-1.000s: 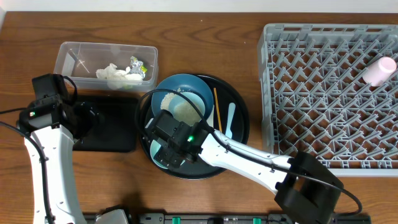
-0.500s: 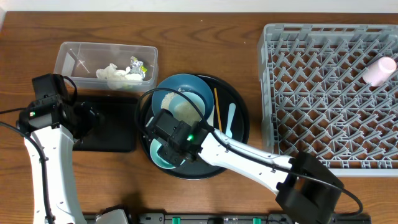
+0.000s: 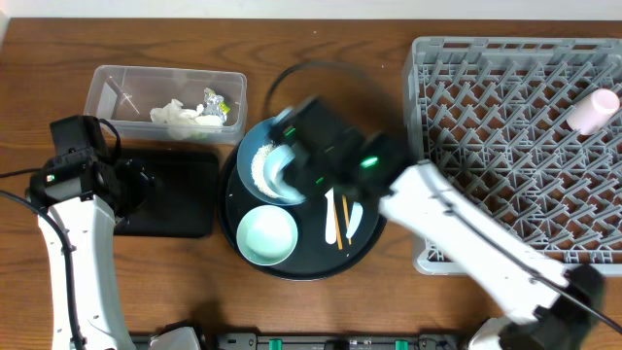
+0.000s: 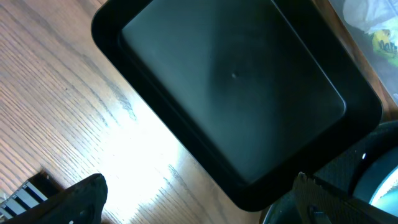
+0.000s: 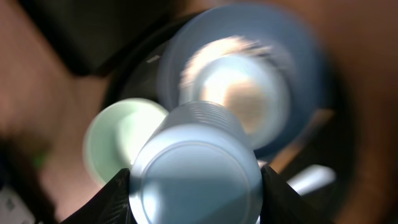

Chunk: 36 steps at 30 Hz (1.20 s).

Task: Sort waste into correct bins and load items into the dishwasher rack
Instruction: 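Carry the teal cup with right gripper into the rack beside pink cup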

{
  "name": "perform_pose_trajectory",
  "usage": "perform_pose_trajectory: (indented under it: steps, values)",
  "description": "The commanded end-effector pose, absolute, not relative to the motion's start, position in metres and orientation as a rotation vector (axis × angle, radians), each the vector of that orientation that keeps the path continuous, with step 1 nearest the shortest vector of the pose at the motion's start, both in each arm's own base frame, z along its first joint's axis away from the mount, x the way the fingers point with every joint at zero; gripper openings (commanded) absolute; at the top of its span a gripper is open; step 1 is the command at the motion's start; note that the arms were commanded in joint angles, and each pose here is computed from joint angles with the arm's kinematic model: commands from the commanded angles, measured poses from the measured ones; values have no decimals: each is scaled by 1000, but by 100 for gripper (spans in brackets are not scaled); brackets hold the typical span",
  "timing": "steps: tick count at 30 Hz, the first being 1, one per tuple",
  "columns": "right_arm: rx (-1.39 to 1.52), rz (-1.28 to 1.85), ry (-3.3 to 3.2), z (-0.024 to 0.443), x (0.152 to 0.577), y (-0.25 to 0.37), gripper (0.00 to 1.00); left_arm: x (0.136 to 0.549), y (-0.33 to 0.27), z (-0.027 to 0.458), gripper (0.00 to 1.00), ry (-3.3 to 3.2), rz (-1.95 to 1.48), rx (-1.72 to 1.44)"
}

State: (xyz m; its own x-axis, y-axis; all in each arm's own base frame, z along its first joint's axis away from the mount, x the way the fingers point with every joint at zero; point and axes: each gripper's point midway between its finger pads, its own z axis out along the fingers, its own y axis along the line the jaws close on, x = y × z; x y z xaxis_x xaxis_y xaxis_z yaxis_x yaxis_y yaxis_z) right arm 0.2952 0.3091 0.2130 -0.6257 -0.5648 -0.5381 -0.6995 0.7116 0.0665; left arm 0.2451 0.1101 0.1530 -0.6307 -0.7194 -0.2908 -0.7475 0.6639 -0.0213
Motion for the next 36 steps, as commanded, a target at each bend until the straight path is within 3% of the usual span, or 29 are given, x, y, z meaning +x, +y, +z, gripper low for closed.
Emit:
perform_pose_trajectory:
  steps: [1,12,16,25,36]
  values:
    - [-815,314,2428,235,321,269,22,243,113,151,96,2608,165,-1198]
    - [-119,9,2423,273,404,58,21,243,113,151,96,2607,165,-1198]
    - [116,-76,2373,280,420,-21,17,243,113,151,96,2607,165,-1198]
    - [441,-213,2331,267,419,-141,14,243,113,151,96,2607,165,-1198]
    - [705,-282,2296,230,416,-233,13,243,113,151,96,2607,165,-1198]
